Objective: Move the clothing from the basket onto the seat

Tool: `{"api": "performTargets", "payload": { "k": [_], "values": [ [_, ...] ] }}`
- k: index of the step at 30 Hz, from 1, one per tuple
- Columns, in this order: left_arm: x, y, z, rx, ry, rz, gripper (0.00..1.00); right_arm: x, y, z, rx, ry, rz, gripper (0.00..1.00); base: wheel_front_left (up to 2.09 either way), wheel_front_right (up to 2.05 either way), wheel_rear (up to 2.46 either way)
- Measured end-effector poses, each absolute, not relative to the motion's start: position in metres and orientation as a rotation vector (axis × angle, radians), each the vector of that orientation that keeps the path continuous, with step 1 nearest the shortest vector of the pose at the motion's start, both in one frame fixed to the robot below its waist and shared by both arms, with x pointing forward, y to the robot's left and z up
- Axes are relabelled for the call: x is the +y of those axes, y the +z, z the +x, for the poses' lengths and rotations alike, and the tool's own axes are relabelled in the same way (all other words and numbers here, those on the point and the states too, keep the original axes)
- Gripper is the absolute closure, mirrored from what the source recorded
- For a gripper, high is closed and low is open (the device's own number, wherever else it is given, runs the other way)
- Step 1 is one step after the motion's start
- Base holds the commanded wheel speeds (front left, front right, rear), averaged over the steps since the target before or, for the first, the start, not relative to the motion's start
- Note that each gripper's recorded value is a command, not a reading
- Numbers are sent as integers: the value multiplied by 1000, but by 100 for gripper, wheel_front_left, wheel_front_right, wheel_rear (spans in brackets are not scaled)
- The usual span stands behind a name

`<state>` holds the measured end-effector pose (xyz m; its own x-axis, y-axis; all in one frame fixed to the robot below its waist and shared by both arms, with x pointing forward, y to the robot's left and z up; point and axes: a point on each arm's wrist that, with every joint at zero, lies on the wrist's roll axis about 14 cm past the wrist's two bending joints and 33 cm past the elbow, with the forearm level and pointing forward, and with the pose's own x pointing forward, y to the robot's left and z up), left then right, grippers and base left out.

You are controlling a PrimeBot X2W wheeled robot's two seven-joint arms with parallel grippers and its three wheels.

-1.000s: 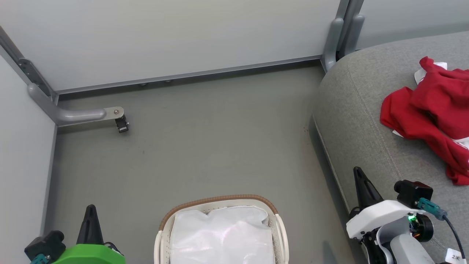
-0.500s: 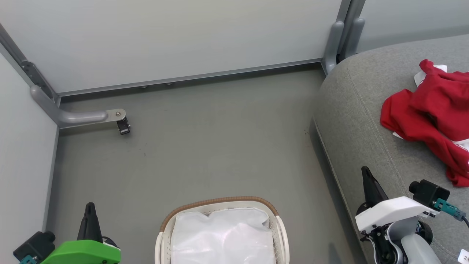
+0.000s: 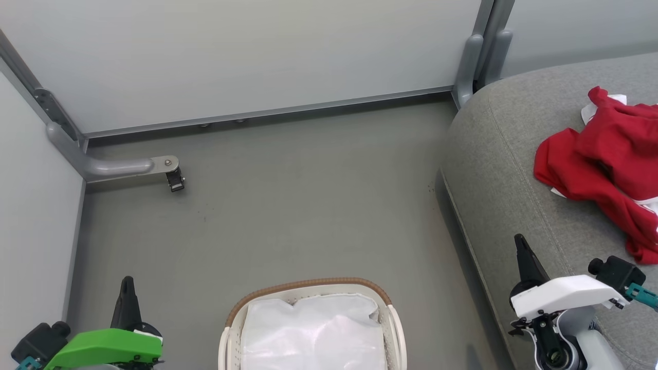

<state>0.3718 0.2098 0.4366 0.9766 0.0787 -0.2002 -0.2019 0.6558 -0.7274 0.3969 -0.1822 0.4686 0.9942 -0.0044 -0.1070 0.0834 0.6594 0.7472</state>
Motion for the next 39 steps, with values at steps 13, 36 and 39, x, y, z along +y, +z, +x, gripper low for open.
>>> {"api": "performTargets", "payload": {
  "k": [13, 36, 39],
  "values": [
    [208, 446, 375, 136, 155, -997, 100, -187, 475, 397, 86, -60, 1005, 100, 0, 0, 0],
    [205, 464, 381, 93, 122, -1222, 100, -192, 483, 394, 65, -59, 1228, 100, 0, 0, 0],
    [205, 466, 381, 89, 118, -1248, 100, -193, 485, 394, 61, -56, 1255, 100, 0, 0, 0]
  ]
}}
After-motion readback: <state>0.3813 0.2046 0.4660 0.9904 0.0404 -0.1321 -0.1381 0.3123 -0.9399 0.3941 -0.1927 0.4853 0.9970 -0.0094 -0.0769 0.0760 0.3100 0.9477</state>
